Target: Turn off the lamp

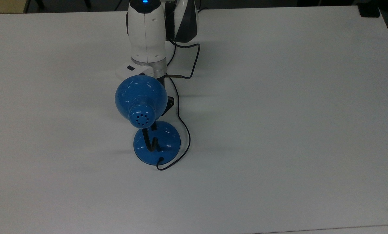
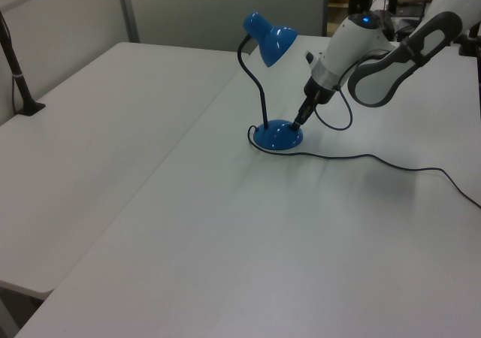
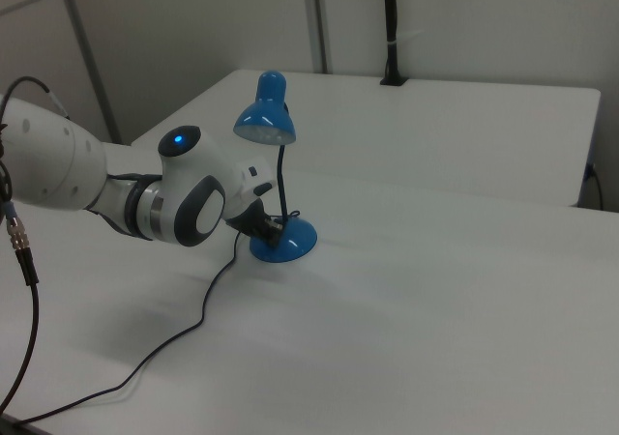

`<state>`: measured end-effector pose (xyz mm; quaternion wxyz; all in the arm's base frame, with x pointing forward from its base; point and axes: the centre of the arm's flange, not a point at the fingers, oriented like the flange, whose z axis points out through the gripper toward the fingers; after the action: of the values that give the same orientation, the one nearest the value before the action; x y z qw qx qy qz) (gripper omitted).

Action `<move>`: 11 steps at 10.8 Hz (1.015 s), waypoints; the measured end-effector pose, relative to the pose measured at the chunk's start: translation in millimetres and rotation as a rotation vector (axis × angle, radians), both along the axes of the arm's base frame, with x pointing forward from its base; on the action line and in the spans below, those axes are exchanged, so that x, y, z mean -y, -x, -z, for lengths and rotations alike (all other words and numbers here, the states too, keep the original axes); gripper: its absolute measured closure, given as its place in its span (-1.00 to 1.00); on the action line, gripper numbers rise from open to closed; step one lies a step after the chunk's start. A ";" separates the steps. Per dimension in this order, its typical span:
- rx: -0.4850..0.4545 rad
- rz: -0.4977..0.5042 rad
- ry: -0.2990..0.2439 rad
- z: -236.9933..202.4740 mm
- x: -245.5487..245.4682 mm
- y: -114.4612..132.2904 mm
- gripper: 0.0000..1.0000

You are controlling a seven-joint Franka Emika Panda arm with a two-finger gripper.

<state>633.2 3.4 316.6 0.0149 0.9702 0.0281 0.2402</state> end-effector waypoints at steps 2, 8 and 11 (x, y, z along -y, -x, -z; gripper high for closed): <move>-0.059 0.004 0.004 1.8 0.9 3.5 0.98; -0.364 0.015 0.034 -90.7 -5.0 47.4 0.98; -0.456 0.011 0.048 -158.4 -14.3 63.3 0.98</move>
<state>569.8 17.8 475.0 0.0325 0.9989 0.0309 0.0139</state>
